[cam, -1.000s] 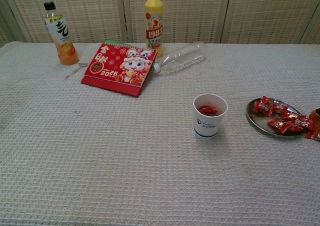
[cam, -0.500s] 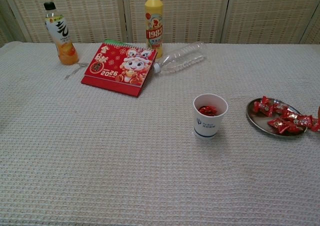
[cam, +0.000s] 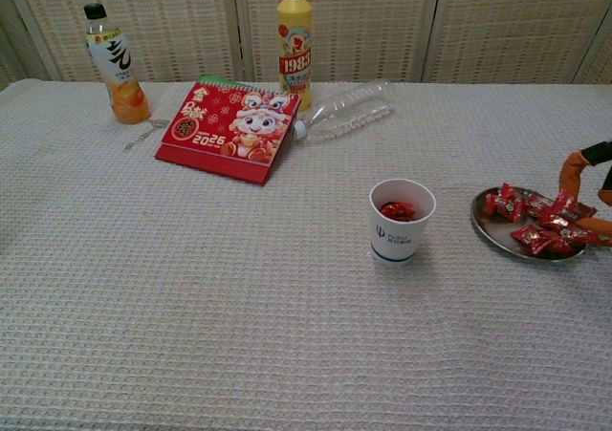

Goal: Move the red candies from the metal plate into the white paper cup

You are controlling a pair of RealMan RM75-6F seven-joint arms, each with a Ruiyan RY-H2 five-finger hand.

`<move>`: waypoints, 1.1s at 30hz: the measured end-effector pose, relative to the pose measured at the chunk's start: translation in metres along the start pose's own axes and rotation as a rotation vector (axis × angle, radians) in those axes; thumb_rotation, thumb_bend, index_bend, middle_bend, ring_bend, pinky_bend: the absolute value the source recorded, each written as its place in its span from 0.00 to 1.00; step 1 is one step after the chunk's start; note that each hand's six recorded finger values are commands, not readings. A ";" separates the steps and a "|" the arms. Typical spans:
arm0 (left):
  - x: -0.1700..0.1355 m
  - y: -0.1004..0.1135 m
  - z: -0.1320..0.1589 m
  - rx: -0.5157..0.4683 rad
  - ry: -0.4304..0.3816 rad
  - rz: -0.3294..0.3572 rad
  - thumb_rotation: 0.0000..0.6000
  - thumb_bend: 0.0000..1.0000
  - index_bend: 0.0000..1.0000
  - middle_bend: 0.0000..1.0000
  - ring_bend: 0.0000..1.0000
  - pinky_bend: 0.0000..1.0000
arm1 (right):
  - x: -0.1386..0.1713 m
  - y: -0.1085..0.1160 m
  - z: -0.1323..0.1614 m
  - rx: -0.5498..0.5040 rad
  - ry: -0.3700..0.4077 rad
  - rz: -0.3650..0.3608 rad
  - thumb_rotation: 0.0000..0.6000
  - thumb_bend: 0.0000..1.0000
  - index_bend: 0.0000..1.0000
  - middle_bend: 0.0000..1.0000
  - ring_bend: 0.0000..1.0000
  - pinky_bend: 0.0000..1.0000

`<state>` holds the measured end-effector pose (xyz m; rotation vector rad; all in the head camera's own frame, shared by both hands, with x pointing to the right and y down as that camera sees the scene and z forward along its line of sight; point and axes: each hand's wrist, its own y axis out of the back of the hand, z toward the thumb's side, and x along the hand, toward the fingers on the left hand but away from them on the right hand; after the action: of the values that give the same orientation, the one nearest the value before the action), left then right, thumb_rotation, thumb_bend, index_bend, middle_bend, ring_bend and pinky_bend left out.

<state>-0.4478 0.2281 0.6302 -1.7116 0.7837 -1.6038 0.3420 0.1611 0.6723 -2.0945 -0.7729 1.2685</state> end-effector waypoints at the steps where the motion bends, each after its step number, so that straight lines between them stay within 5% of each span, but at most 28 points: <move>1: 0.000 0.000 -0.001 -0.002 0.001 0.000 1.00 0.48 0.00 0.12 0.07 0.24 | -0.007 0.002 0.006 0.000 0.010 -0.007 1.00 0.35 0.64 1.00 0.93 1.00; 11: 0.000 0.002 -0.004 -0.014 0.006 0.001 1.00 0.48 0.00 0.12 0.07 0.24 | -0.074 0.001 0.084 0.004 0.107 -0.002 1.00 0.35 0.63 1.00 0.93 1.00; 19: -0.001 0.004 -0.006 -0.022 0.005 0.005 1.00 0.48 0.00 0.12 0.07 0.24 | -0.090 -0.011 0.118 0.025 0.150 0.028 1.00 0.34 0.62 1.00 0.93 1.00; 33: -0.002 0.005 -0.006 -0.021 0.004 0.008 1.00 0.48 0.00 0.12 0.07 0.24 | -0.087 -0.018 0.120 0.113 0.155 0.064 1.00 0.34 0.26 1.00 0.91 1.00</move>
<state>-0.4536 0.2261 0.6256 -1.7181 0.8107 -1.5994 0.1963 0.1307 0.6889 -2.1113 -0.5581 1.1394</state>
